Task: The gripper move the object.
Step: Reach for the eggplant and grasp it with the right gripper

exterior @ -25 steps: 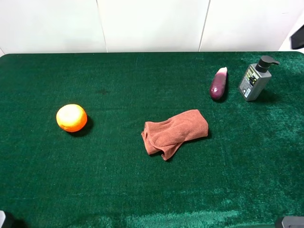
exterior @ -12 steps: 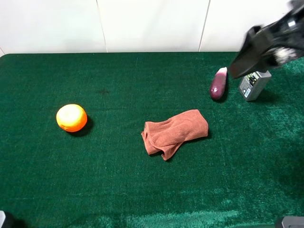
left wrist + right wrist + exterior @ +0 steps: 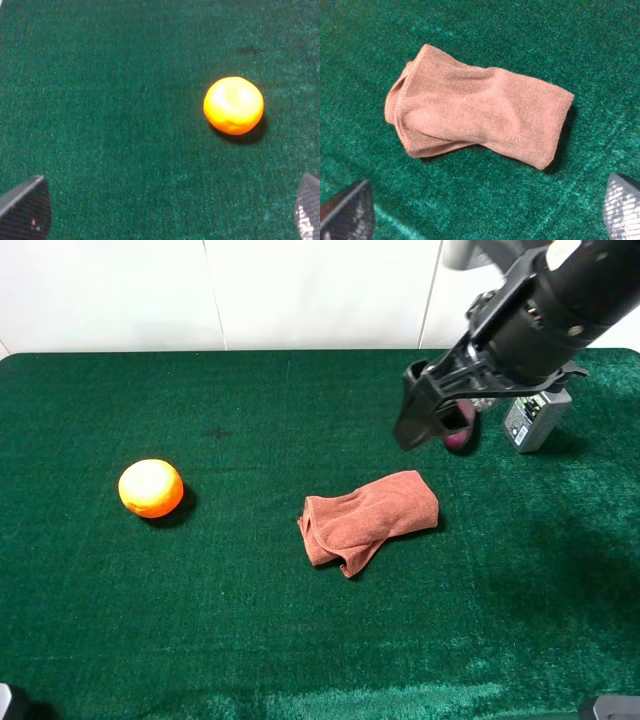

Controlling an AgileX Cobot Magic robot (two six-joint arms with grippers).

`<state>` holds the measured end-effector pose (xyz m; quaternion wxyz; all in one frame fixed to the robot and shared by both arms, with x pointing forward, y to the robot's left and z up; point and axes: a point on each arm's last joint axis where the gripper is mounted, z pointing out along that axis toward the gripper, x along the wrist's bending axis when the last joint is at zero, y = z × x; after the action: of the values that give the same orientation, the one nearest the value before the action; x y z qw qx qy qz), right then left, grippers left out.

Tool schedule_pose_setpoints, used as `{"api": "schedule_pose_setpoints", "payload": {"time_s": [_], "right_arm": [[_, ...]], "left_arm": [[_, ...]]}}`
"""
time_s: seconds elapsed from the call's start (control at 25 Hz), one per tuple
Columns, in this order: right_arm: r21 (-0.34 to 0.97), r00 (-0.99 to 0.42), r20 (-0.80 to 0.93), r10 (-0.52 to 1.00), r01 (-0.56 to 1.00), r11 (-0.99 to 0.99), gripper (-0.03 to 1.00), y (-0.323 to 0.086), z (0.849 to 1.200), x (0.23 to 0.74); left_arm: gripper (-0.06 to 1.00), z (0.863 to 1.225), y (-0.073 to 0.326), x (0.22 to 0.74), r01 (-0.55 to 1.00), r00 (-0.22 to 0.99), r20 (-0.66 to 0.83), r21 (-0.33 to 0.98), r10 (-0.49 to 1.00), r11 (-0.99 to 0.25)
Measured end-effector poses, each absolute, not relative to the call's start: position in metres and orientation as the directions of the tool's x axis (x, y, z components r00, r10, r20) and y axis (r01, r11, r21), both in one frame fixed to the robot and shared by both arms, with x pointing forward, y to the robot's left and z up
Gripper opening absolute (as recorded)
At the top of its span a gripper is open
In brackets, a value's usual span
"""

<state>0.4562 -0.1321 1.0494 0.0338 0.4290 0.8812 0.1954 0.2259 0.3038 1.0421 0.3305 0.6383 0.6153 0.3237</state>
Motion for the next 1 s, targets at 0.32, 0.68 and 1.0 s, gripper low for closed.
{"api": "schedule_pose_setpoints", "payload": {"time_s": [0.32, 0.68, 1.0], "right_arm": [[0.380, -0.509, 0.038, 0.860, 0.803, 0.458, 0.70, -0.119, 1.049, 0.498], [0.328, -0.300, 0.052, 0.953, 0.906, 0.267, 0.70, -0.145, 1.024, 0.554], [0.337, -0.168, 0.069, 0.983, 0.932, 0.135, 0.70, -0.178, 0.993, 0.590]], "left_arm": [[0.99, 1.042, 0.304, 0.226, 0.572, 0.033, 0.006, 0.820, 0.999, -0.024], [0.99, 1.042, 0.304, 0.226, 0.572, 0.033, 0.006, 0.820, 0.999, -0.024], [0.99, 1.042, 0.304, 0.226, 0.572, 0.033, 0.006, 0.820, 0.999, -0.024]]}}
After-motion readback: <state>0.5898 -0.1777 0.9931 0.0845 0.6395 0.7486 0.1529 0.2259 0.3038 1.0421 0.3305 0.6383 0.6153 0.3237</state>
